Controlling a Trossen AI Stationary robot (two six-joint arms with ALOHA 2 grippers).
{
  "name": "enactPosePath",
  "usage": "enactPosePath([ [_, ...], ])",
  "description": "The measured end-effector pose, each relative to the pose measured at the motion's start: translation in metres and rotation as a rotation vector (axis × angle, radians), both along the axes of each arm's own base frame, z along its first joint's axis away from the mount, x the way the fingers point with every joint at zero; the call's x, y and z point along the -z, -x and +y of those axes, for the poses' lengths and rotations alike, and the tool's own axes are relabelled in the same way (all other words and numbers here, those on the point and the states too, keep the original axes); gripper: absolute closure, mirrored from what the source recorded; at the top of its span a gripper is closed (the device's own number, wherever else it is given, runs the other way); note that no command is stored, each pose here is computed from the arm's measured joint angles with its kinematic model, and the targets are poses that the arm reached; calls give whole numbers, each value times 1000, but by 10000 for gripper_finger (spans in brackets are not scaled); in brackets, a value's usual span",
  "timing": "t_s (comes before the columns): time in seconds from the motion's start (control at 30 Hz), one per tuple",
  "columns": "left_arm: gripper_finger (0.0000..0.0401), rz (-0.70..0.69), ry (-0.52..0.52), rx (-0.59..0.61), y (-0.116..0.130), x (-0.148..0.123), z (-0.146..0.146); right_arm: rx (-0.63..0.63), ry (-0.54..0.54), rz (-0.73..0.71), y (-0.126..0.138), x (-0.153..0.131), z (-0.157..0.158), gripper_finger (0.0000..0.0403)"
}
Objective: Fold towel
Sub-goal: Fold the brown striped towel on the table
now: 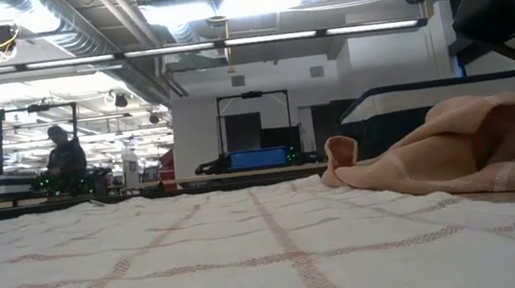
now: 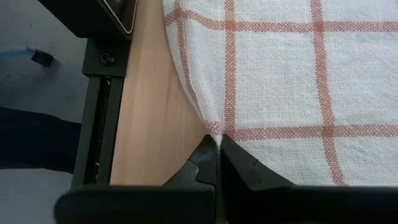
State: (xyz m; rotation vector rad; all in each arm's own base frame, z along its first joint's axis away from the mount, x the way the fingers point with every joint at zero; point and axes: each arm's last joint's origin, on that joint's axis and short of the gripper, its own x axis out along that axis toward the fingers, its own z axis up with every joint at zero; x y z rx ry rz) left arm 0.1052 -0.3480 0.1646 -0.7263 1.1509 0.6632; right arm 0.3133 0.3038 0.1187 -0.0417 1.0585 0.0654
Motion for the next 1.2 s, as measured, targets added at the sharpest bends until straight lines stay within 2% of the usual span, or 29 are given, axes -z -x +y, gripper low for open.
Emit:
enactPosePath([
  [0.23, 258, 8, -50, -11, 1, 0, 5, 0, 0, 0, 0, 0, 0, 394],
  [0.53, 264, 34, -143, 17, -1, 20, 5, 1, 1, -2, 0, 0, 0, 394],
  [0.63, 295, 50, -182, 35, 0, 20, 8, 1, 2, -2, 0, 0, 0, 393],
  [0.73, 350, 65, -205, 65, 1, 20, 9, 1, 2, -3, 0, 0, 0, 393],
  [0.83, 392, 140, -195, 131, 0, 18, 8, 5, 3, -14, -1, -3, 1, 393],
  [1.0, 396, 354, -108, 389, -6, -12, -6, 9, 17, -18, -4, -13, 1, 398],
  [1.1, 397, 388, -93, 556, -7, -39, -14, 20, 54, -8, -5, -26, 1, 398],
  [1.2, 396, 408, -93, 672, -6, -63, -16, 20, 97, 26, -5, -41, 2, 397],
])
